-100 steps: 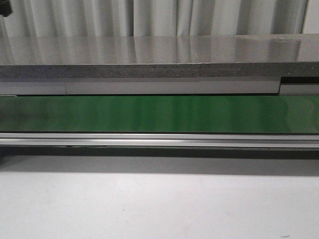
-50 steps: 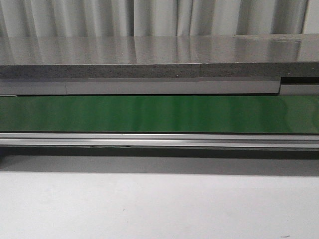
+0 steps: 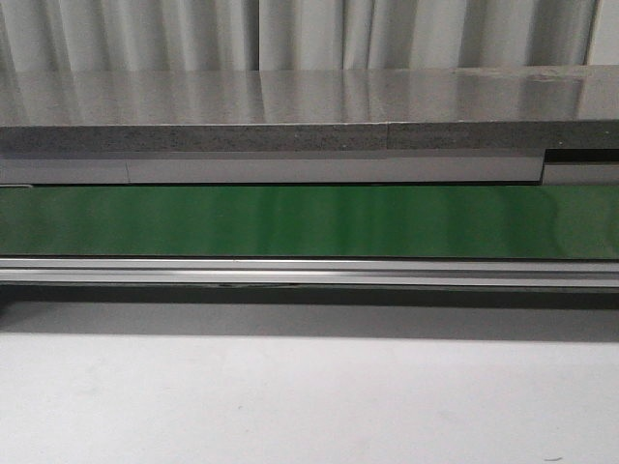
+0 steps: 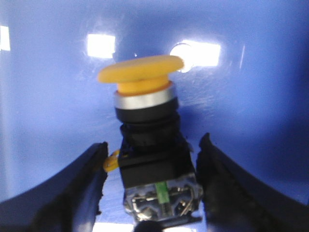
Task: Move button from right to left
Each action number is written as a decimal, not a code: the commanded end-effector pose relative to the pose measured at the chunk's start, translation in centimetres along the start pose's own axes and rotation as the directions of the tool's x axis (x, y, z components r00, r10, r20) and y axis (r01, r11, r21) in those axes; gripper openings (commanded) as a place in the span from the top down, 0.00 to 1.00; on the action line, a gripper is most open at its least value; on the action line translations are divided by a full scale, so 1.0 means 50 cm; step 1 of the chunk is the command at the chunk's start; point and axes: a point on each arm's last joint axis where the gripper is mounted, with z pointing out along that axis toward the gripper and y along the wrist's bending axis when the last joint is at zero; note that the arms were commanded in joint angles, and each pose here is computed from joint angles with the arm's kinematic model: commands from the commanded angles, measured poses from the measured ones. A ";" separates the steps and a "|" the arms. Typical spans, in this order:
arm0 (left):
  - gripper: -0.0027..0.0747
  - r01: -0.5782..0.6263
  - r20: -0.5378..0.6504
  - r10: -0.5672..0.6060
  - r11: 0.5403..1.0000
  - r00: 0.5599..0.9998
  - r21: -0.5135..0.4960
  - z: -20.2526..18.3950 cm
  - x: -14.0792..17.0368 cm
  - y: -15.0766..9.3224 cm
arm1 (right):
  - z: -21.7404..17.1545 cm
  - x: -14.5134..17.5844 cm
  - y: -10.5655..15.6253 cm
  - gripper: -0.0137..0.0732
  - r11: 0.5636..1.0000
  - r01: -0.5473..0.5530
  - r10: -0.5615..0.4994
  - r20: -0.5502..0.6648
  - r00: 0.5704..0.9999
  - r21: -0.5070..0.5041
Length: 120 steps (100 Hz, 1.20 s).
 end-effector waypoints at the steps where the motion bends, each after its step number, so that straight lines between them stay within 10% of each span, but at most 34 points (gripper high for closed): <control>1: 0.35 0.001 0.097 0.001 1.000 0.995 -0.030 -0.062 -0.011 0.004 | -0.005 -0.031 -0.002 0.91 1.000 0.005 -0.006 0.102 0.995 0.005; 30: 0.47 0.005 0.173 0.008 0.997 0.985 -0.072 -0.131 -0.008 0.005 | -0.005 -0.031 -0.002 0.91 1.000 0.005 -0.006 0.102 0.995 0.005; 52: 0.99 0.094 0.346 -0.070 0.994 0.936 -0.050 -0.271 0.016 -0.017 | -0.005 -0.031 -0.002 0.91 1.000 0.005 -0.006 0.102 0.995 0.005; 84: 0.99 0.009 0.652 -0.028 0.999 0.757 0.032 -0.489 0.075 -0.140 | -0.005 -0.031 -0.002 0.91 1.000 0.005 -0.006 0.102 0.995 0.005; 120: 0.99 -0.218 0.768 0.050 0.969 0.639 0.118 -0.551 0.166 -0.308 | -0.005 -0.031 -0.002 0.91 1.000 0.005 -0.006 0.102 0.995 0.005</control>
